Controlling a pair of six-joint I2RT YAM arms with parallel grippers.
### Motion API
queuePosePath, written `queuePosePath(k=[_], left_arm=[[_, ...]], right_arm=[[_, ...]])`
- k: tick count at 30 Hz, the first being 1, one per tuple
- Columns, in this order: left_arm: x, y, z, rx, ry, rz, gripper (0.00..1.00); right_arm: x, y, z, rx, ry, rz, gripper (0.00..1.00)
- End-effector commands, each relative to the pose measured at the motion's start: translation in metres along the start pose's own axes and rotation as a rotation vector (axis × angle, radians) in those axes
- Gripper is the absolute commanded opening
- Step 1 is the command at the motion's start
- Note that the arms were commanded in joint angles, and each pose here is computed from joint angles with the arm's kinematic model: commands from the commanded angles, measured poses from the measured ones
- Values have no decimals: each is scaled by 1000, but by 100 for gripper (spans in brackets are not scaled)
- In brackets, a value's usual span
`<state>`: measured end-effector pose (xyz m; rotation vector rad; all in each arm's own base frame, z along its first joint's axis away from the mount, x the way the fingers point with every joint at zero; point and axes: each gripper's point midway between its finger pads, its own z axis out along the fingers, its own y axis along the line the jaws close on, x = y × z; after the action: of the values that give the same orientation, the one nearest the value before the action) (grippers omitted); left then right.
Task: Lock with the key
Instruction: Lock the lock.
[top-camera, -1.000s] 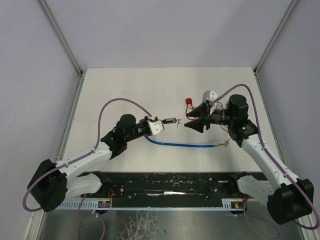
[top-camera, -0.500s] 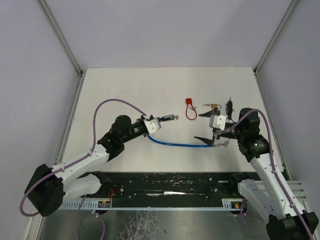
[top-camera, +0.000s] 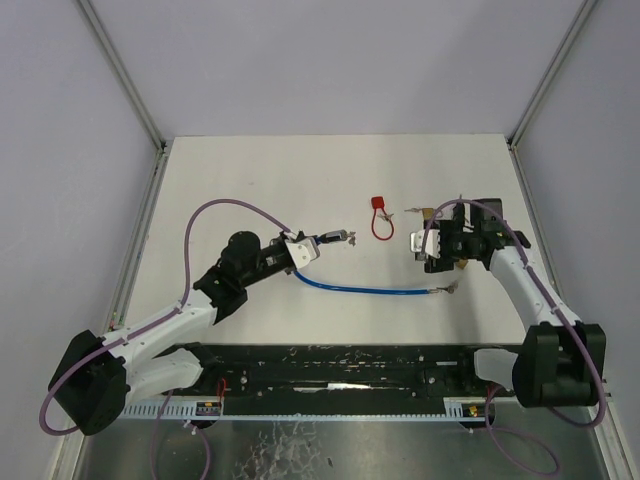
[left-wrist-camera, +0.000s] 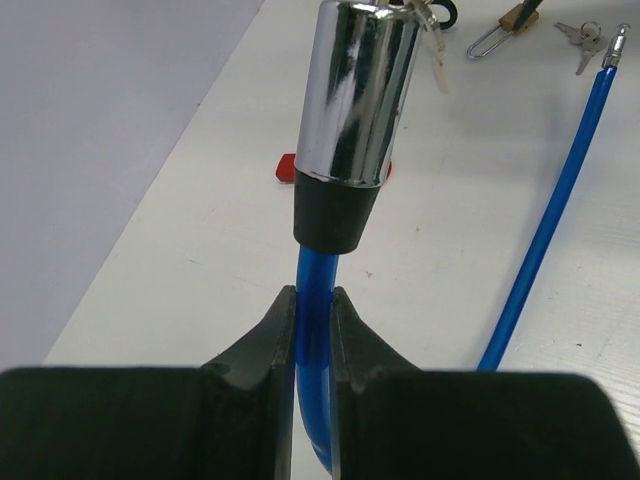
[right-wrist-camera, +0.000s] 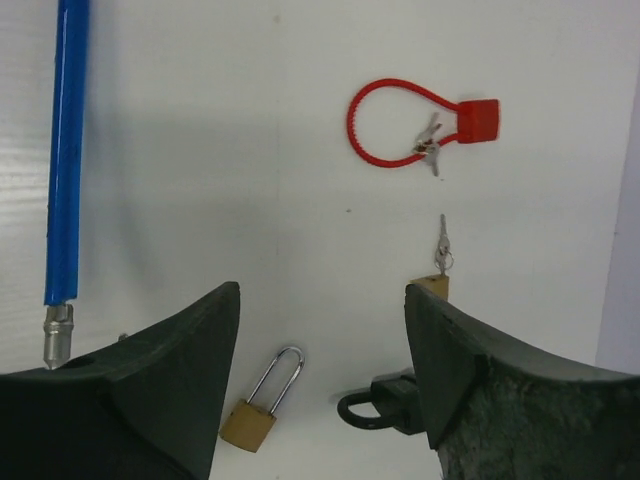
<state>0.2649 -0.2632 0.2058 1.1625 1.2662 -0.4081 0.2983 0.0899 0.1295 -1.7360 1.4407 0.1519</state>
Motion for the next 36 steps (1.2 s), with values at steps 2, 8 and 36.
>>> queuePosePath(k=[2,8,36], left_arm=[[-16,3,2,-2,-71,4,0],[-17,3,1,-3,-76,6,0],[-8,4,6,-5,-66,-12,0]], right_arm=[[21,16,23,-179,-10,-209,63],[37,52,51,-360,-27,-218,49],[-43,156,69,-486,-271,-456,70]])
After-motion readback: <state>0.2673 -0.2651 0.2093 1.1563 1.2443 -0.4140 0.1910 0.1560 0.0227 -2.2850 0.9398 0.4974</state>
